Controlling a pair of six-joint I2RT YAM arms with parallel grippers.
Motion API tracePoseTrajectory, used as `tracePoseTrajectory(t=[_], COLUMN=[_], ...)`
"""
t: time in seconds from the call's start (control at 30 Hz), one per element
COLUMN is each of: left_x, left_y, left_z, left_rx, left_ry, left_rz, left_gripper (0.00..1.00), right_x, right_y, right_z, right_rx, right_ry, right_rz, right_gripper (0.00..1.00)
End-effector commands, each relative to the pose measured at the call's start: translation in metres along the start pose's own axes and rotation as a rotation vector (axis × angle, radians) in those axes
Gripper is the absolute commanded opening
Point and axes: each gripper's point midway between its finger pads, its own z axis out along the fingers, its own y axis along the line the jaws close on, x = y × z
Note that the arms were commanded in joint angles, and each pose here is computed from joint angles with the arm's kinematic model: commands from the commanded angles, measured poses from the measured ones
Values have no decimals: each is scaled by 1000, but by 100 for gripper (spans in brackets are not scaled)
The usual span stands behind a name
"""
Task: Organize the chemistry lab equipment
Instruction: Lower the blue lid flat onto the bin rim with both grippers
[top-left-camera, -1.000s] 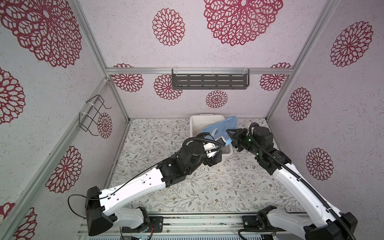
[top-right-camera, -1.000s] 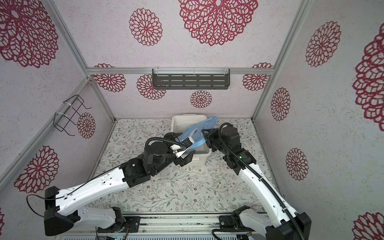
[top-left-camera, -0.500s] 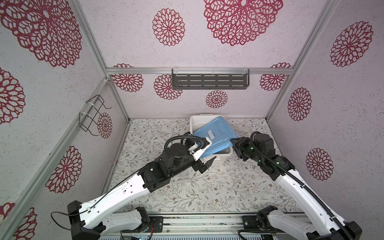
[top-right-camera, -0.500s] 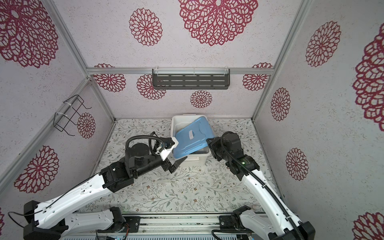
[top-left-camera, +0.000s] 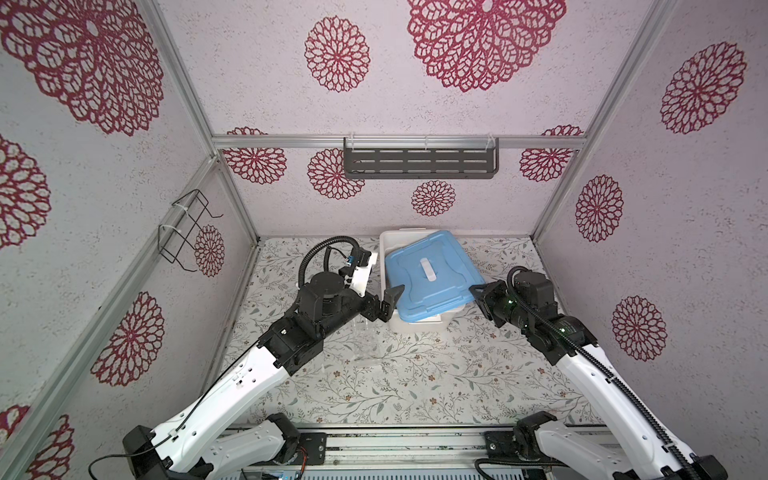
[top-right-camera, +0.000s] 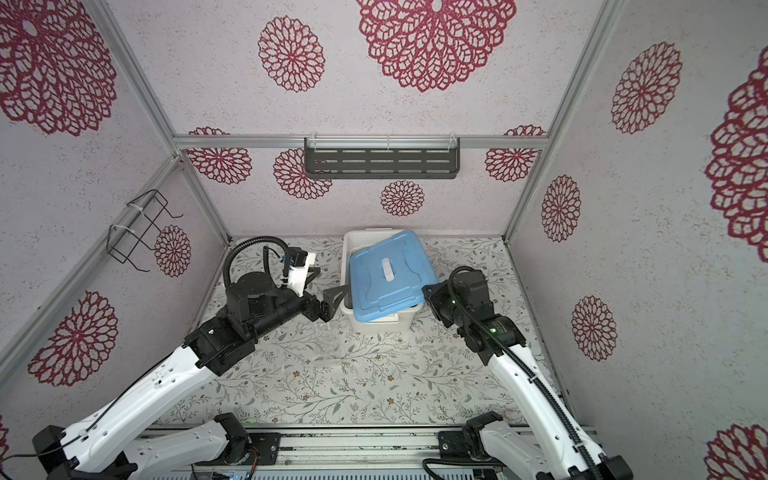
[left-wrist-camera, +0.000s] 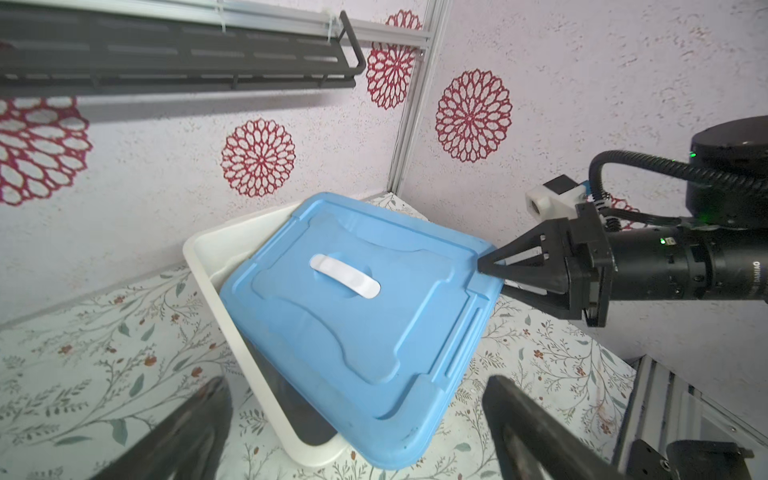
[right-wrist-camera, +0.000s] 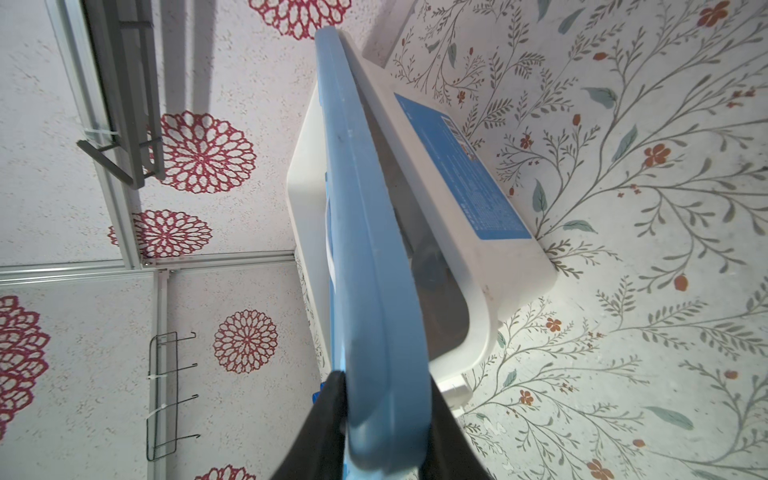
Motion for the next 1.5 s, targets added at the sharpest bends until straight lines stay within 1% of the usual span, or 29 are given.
tracePoseTrajectory(t=[0.0, 0.3, 0.43, 0.5, 0.63, 0.77, 0.87, 1.03, 1.13, 1.23, 1.3, 1.47], left_x=[17, 48, 52, 53, 57, 57, 58, 67, 69, 70, 73, 76], left_y=[2, 9, 10, 15, 25, 34, 45, 40, 39, 34, 36, 38], left_z=[7, 25, 29, 30, 31, 30, 28, 36, 39, 43, 45, 49], left_rx=[-3, -37, -46, -74, -131, -190, -249, -227, -222, -200, -217, -231], left_ry=[49, 172, 181, 182, 195, 210, 207, 250, 255, 268, 294, 316], left_rz=[-72, -113, -135, -145, -139, -117, -122, -142, -152, -120, -107, -107], left_gripper=[97, 98, 98, 98, 98, 98, 99, 100, 100, 100, 99, 98], right_x=[-3, -3, -6, -7, -8, -7, -4, 3, 7, 9, 10, 12], right_y=[-19, -40, -34, -30, -28, -37, -44, -47, -50, -57, -60, -59], right_z=[-7, -8, -2, 2, 7, 6, 8, 17, 22, 25, 28, 33], right_rx=[28, -41, -155, -219, -286, -267, -249, -229, -205, -166, -147, -154], right_ry=[-42, -100, -123, -131, -136, -149, -139, -99, -80, -71, -65, -52], right_rz=[17, 144, 224, 259, 291, 284, 280, 276, 264, 247, 245, 248], right_gripper=[28, 26, 26, 28, 30, 33, 35, 41, 44, 45, 45, 47])
